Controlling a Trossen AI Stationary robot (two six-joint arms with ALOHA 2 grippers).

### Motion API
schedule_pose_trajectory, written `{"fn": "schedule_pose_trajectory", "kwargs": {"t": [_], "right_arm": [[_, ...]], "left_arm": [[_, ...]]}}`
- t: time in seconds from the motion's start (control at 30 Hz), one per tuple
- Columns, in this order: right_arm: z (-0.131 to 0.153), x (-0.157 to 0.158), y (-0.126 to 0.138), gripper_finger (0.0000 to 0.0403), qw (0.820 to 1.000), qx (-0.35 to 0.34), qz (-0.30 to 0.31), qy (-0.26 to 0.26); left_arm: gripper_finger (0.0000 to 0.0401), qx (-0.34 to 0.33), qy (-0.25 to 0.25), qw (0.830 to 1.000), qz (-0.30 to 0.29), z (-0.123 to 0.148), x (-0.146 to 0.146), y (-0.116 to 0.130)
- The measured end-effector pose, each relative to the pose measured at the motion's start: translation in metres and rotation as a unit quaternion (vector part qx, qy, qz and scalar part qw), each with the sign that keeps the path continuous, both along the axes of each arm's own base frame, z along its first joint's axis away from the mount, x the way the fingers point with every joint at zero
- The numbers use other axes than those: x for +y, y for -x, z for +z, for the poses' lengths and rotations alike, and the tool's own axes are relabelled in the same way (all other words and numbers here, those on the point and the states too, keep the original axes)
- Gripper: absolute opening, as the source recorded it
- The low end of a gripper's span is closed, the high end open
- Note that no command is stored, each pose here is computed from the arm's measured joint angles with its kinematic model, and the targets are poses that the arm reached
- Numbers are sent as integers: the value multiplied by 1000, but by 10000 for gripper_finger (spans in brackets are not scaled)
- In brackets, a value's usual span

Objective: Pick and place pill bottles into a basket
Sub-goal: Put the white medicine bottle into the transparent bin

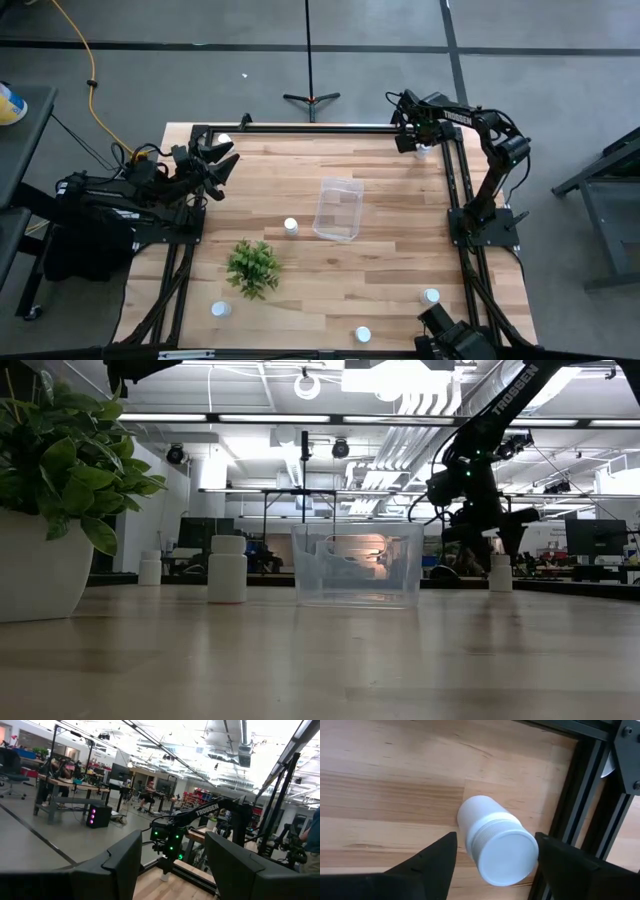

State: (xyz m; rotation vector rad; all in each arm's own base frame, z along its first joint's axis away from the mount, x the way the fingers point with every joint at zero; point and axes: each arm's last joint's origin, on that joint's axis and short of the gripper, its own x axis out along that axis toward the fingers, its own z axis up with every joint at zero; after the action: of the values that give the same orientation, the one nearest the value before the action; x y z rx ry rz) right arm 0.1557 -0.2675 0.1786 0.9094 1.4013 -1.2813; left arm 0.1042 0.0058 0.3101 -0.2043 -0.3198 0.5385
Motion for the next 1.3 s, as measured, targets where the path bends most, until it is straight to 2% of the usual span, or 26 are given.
{"fn": "schedule_pose_trajectory", "kwargs": {"t": [0.57,0.93,1.3], "right_arm": [[0,0,0,180,1000,-1,0,1],[1,1,0,169,1000,-2,0,-4],[5,12,-5,165,999,-8,24,-35]], "left_arm": [[248,11,-1,1000,-1,-2,0,-1],[248,11,-1,1000,0,-2,0,-1],[248,11,-1,1000,0,-2,0,-1]]}}
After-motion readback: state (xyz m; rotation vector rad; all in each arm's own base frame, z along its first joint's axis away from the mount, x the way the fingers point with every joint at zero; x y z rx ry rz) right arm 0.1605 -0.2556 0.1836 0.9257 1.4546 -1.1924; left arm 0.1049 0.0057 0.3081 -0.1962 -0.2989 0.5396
